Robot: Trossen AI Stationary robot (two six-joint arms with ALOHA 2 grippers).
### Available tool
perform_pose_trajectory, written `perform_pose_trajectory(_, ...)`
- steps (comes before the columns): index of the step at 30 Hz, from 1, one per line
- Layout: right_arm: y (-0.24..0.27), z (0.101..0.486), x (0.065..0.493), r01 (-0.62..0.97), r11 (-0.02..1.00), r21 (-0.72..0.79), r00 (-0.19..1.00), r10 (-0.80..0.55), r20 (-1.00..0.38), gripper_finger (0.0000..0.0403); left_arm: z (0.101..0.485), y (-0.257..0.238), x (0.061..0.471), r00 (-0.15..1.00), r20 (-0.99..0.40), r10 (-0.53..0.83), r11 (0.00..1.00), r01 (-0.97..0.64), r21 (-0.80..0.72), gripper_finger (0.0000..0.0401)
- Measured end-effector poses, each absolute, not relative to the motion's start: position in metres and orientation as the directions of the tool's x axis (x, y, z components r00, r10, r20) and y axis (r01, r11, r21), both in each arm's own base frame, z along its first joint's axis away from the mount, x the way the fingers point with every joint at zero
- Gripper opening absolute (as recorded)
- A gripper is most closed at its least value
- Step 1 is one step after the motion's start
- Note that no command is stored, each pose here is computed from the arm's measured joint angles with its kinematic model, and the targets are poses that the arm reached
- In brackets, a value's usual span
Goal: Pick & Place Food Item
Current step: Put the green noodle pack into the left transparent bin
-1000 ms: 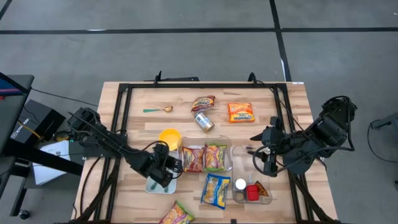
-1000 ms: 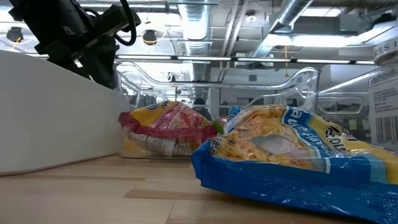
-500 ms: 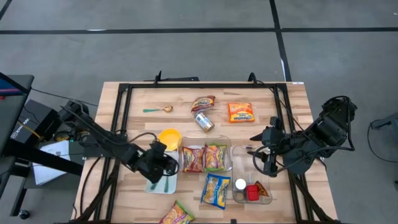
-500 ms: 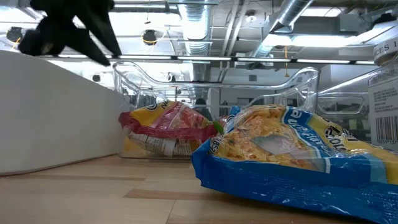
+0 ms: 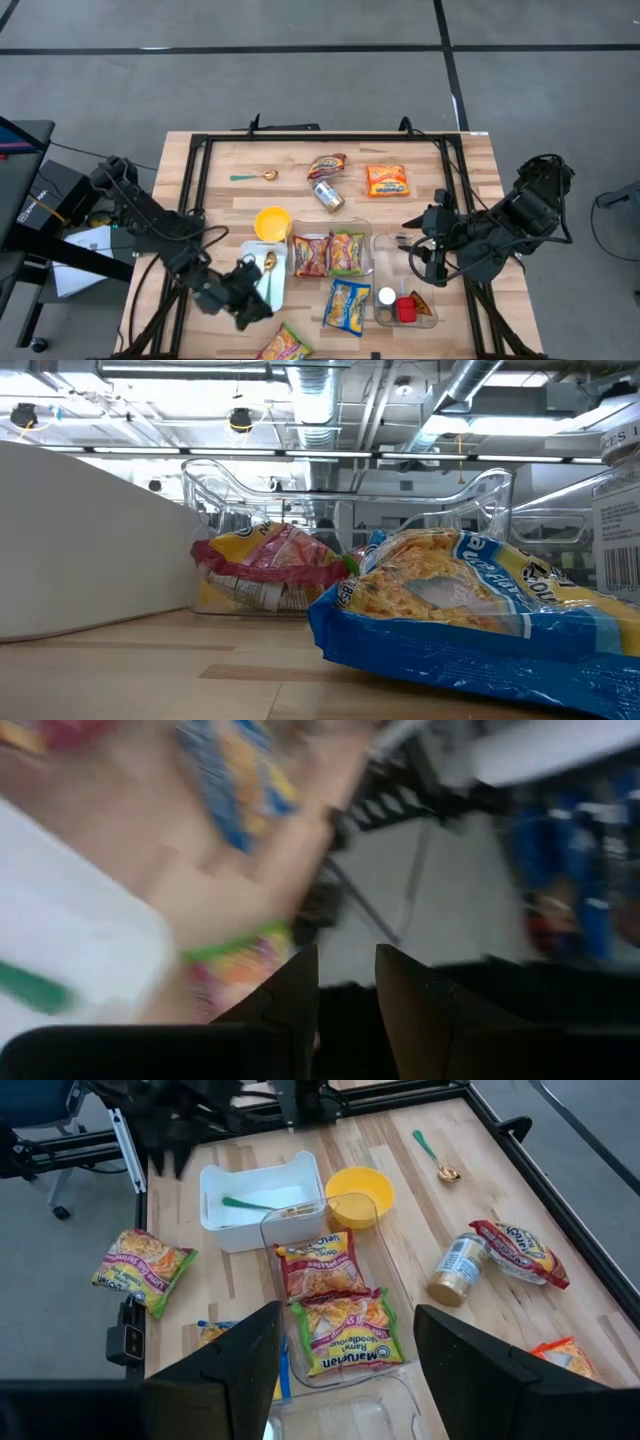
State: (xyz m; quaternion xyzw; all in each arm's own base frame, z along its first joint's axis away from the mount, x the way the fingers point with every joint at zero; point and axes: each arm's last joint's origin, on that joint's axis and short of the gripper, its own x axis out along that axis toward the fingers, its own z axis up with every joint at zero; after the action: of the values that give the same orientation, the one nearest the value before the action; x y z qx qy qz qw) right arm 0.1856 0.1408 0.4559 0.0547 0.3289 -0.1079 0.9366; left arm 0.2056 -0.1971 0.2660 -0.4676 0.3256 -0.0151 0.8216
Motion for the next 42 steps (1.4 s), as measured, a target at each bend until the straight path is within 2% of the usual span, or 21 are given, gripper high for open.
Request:
perform_pose_trajectory(6, 0.143, 0.447, 0.189, 0.239, 0.971, 0.011, 0.748, -0.177, -0.64, 0.022, 0.279, -0.224, 0.191, 0.832, -0.364, -0.419, 0.488, -0.132, -0.863, 0.0097)
perform_pose_trajectory(13, 0.149, 0.432, 0.195, 0.243, 0.97, 0.0, 0.737, -0.185, -0.65, 0.022, 0.292, -0.257, 0.193, 0.868, -0.088, -0.488, 0.442, 0.159, -0.883, 0.0097)
perform_pose_trajectory(17, 0.152, 0.431, 0.194, 0.243, 0.97, 0.01, 0.738, -0.179, -0.65, 0.022, 0.311, -0.272, 0.211, 0.878, -0.022, -0.477, 0.479, 0.239, -0.845, 0.0095)
perform_pose_trajectory(21, 0.152, 0.431, 0.194, 0.242, 0.97, 0.012, 0.739, -0.176, -0.65, 0.022, 0.337, -0.284, 0.233, 0.884, -0.002, -0.467, 0.593, 0.311, -0.743, 0.0092)
perform_pose_trajectory(23, 0.152, 0.431, 0.194, 0.242, 0.97, 0.012, 0.739, -0.177, -0.65, 0.022, 0.349, -0.29, 0.238, 0.885, -0.048, -0.464, 0.669, 0.314, -0.674, 0.0091)
perform_pose_trajectory(26, 0.152, 0.431, 0.194, 0.243, 0.97, 0.012, 0.74, -0.177, -0.649, 0.022, 0.358, -0.295, 0.244, 0.87, -0.214, -0.444, 0.762, 0.241, -0.601, 0.009)
perform_pose_trajectory(31, 0.152, 0.431, 0.194, 0.238, 0.971, 0.009, 0.741, -0.176, -0.648, 0.022, 0.356, -0.311, 0.256, 0.799, -0.444, -0.406, 0.845, 0.144, -0.514, 0.009)
perform_pose_trajectory(38, 0.152, 0.431, 0.194, 0.226, 0.974, -0.014, 0.737, -0.18, -0.651, 0.022, 0.322, -0.335, 0.274, 0.647, -0.631, -0.429, 0.888, 0.173, -0.426, 0.0106)
perform_pose_trajectory(42, 0.152, 0.43, 0.193, 0.224, 0.974, -0.022, 0.734, -0.183, -0.654, 0.022, 0.295, -0.34, 0.277, 0.584, -0.72, -0.374, 0.926, 0.196, -0.322, 0.0125)
